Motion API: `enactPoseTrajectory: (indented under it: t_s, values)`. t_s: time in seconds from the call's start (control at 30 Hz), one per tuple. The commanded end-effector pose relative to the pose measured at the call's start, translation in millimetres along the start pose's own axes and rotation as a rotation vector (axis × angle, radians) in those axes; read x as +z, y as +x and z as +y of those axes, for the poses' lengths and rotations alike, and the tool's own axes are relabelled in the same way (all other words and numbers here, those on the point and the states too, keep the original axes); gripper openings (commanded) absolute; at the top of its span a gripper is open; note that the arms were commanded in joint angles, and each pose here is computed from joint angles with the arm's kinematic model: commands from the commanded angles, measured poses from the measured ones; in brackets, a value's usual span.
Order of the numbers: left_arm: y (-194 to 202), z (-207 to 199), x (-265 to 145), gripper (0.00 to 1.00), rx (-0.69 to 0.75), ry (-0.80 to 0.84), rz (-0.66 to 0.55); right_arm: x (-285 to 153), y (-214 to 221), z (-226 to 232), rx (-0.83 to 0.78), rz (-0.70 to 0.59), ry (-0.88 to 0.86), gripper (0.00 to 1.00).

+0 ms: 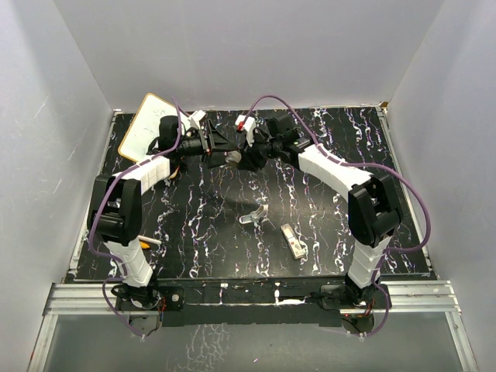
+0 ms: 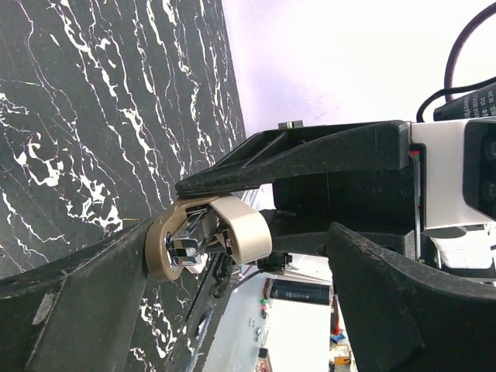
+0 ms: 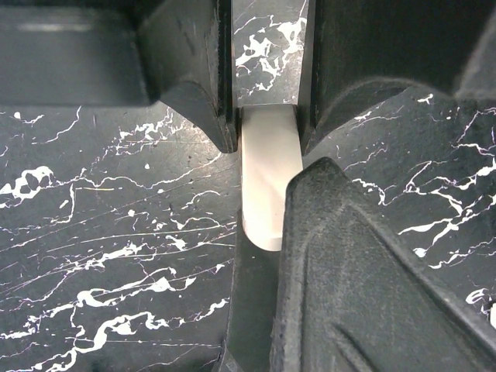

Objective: Load the staples into the stapler

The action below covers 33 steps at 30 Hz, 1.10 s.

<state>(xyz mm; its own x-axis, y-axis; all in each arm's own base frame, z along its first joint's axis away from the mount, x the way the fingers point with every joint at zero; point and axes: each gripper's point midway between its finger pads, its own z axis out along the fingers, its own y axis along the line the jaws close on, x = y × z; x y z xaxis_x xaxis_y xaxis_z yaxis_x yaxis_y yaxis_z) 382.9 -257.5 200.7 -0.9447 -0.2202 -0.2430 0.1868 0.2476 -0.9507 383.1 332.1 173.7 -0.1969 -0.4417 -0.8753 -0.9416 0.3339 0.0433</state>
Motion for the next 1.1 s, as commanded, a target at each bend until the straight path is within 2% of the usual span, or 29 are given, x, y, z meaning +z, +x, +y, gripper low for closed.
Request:
enactPoseTrajectory:
  t_s: [0.0,0.03,0.1,0.13,0.17,0.2,0.47,0.5,0.53,0.6,0.63,0.7,0.77,0.93,0.97,1.0,1.03,1.07]
  values:
    - [10.1,-19.2,-2.5,0.84,0.003,0.058,0.049,-18.7,-48.2,-1.4,-0.072,-0.101,0.048,0.08]
    - [11.3,-18.6,-1.9,0.79,-0.001,0.058,0.052,-18.9,-48.1,-0.6,-0.074,-0.101,0.047,0.08]
    - [13.1,-17.2,-1.4,0.57,-0.004,0.060,0.058,-19.0,-46.9,-0.5,-0.075,-0.101,0.048,0.08]
    - [14.2,-16.5,-0.5,0.36,-0.005,0.062,0.064,-19.3,-46.9,-0.4,-0.076,-0.102,0.050,0.08]
    - [16.3,-13.3,0.3,0.06,-0.013,0.052,0.074,-19.2,-46.3,0.4,-0.076,-0.102,0.047,0.08]
    - [17.3,-9.2,0.7,0.00,-0.022,0.037,0.080,-20.1,-45.9,1.0,-0.078,-0.103,0.047,0.08]
    - [21.2,-5.0,0.7,0.00,-0.053,0.038,0.080,-18.0,-33.3,0.0,-0.096,-0.089,0.060,0.08]
    - [21.2,-6.8,0.7,0.10,-0.052,0.046,0.079,-17.6,-32.2,0.6,-0.099,-0.088,0.057,0.08]
    - [21.1,-8.1,0.6,0.30,-0.049,0.049,0.076,-17.6,-31.4,0.6,-0.102,-0.088,0.055,0.08]
    - [20.6,-10.7,0.5,0.61,-0.034,0.053,0.072,-25.4,-41.2,4.8,-0.121,-0.109,0.053,0.08]
    - [21.3,-11.8,0.8,0.70,-0.032,0.053,0.074,-25.7,-41.4,5.9,-0.122,-0.110,0.048,0.08]
    - [22.0,-12.9,2.0,0.79,-0.030,0.054,0.080,-25.3,-41.8,8.8,-0.123,-0.113,0.034,0.08]
    - [22.4,-12.2,3.3,0.84,-0.032,0.051,0.083,-24.8,-43.2,10.9,-0.125,-0.115,0.027,0.08]
    - [25.1,-8.3,5.1,0.84,-0.041,0.039,0.093,-24.5,-43.4,13.1,-0.129,-0.110,0.026,0.08]
    - [26.0,-7.6,5.4,0.70,-0.039,0.036,0.096,-24.4,-43.0,13.0,-0.130,-0.108,0.027,0.08]
    - [27.6,-7.7,6.0,0.27,-0.037,0.037,0.101,-24.7,-41.9,12.7,-0.130,-0.105,0.029,0.08]
    - [29.0,-5.1,5.8,0.00,-0.047,0.029,0.104,-24.6,-40.4,12.8,-0.129,-0.101,0.031,0.08]
    - [30.4,-2.0,5.6,0.00,-0.055,0.014,0.102,-24.7,-38.8,12.9,-0.132,-0.099,0.033,0.08]
